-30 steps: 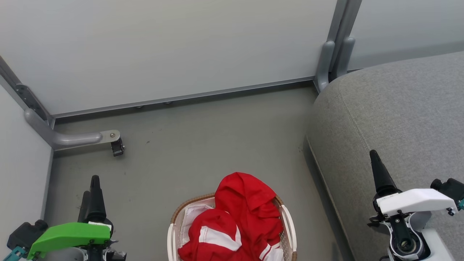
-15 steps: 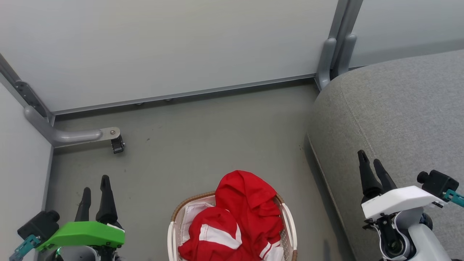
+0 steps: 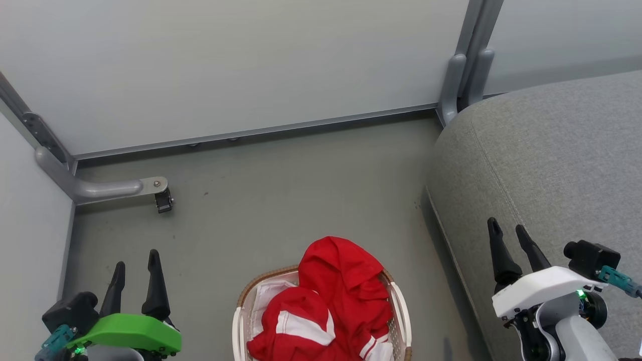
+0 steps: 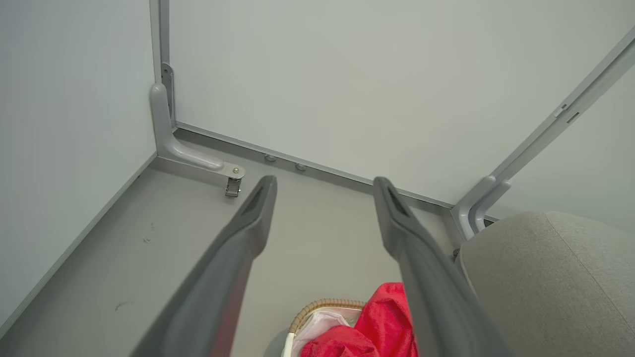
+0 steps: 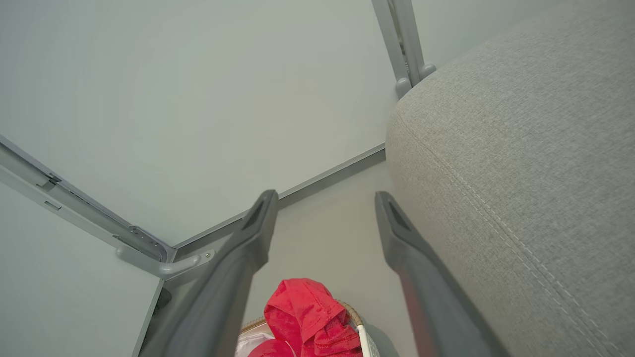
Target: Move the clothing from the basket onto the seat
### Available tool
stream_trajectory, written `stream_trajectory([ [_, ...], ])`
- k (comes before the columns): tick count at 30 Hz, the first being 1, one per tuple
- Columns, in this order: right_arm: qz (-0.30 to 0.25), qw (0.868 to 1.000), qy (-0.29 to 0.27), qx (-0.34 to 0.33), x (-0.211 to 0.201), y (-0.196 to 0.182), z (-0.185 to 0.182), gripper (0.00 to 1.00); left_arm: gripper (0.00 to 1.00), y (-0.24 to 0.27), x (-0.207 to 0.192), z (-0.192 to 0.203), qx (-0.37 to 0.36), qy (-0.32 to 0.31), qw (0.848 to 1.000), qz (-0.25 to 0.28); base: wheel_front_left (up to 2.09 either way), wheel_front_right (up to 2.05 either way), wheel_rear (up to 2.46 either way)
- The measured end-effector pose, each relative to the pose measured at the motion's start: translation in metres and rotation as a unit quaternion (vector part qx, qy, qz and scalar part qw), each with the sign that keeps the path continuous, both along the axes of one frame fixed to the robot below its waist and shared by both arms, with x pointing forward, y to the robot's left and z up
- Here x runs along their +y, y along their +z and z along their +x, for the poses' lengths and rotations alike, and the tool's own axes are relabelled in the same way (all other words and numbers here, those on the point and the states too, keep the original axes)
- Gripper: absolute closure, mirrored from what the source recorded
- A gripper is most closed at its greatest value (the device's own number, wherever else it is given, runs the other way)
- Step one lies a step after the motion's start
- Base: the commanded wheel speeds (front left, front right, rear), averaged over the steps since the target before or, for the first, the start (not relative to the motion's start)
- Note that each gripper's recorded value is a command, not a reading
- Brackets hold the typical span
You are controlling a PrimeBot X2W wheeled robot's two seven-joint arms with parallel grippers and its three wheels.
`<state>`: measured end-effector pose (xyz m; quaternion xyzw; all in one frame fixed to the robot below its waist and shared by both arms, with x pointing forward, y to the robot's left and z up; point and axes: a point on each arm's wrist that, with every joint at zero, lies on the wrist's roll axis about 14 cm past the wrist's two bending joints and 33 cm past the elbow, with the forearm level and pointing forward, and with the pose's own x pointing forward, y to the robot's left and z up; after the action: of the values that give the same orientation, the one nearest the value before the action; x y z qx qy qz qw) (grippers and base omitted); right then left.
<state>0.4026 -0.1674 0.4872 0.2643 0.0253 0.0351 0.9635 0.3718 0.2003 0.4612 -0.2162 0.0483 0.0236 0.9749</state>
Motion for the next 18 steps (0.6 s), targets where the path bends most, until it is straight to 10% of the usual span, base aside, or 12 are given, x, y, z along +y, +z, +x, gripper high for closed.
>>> stream_trajectory([
  [18,-0.094,0.995,0.028,-0.002,0.012,-0.011,-0.006,0.00,0.00,-0.008,-0.008,-0.005,0.006,-0.027,0.995,0.091,0.00,0.00,0.00],
])
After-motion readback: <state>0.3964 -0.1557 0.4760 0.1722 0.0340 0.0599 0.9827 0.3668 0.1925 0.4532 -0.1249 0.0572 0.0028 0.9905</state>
